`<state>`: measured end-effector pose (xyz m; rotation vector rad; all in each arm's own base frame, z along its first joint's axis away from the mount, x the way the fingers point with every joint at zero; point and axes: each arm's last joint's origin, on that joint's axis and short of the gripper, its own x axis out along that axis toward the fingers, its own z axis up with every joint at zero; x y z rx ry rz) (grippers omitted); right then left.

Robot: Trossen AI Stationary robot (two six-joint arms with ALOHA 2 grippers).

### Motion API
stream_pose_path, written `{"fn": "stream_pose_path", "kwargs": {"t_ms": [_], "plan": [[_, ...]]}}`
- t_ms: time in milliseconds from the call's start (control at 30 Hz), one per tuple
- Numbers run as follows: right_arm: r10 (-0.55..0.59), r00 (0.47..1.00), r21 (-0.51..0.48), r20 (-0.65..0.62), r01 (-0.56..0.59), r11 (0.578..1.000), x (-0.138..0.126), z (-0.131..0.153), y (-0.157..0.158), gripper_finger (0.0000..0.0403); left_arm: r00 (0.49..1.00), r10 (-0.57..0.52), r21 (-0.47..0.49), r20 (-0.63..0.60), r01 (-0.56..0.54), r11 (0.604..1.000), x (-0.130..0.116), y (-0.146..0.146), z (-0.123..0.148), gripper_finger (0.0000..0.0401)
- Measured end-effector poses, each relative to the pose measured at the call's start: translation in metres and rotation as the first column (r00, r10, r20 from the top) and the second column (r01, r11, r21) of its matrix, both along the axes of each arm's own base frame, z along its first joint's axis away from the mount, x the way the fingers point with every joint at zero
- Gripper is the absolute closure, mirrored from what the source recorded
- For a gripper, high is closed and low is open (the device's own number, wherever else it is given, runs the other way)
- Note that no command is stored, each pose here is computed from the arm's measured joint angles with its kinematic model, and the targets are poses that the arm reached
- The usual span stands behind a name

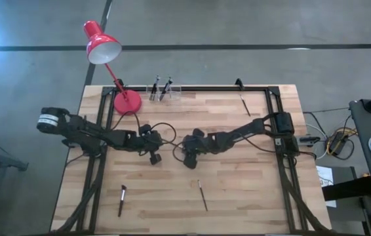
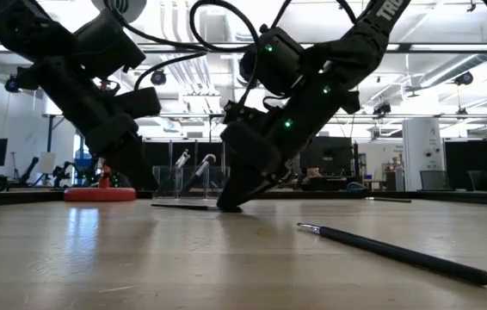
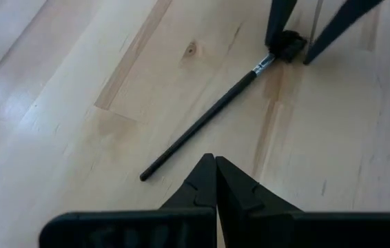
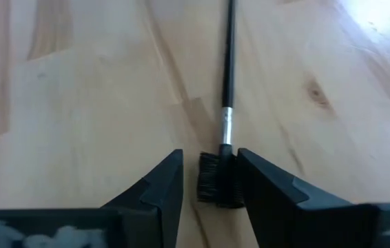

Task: Pick & Place Makeup Supplies
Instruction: Put the makeup brush into the transparent organizer

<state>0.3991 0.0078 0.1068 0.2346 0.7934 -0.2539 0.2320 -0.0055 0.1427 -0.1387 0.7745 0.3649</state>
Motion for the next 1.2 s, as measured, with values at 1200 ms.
{"fn": "stream_pose_path", "kwargs": {"t_ms": [1200], "plan": [[0.136, 0.991, -0.116, 0.011, -0.134, 0.984, -0.002, 0.004, 0.001, 0.0392, 0.995, -0.094, -0.088, -0.041, 0.090, 0.992, 0.009, -0.004, 0.014, 0.0295]]}}
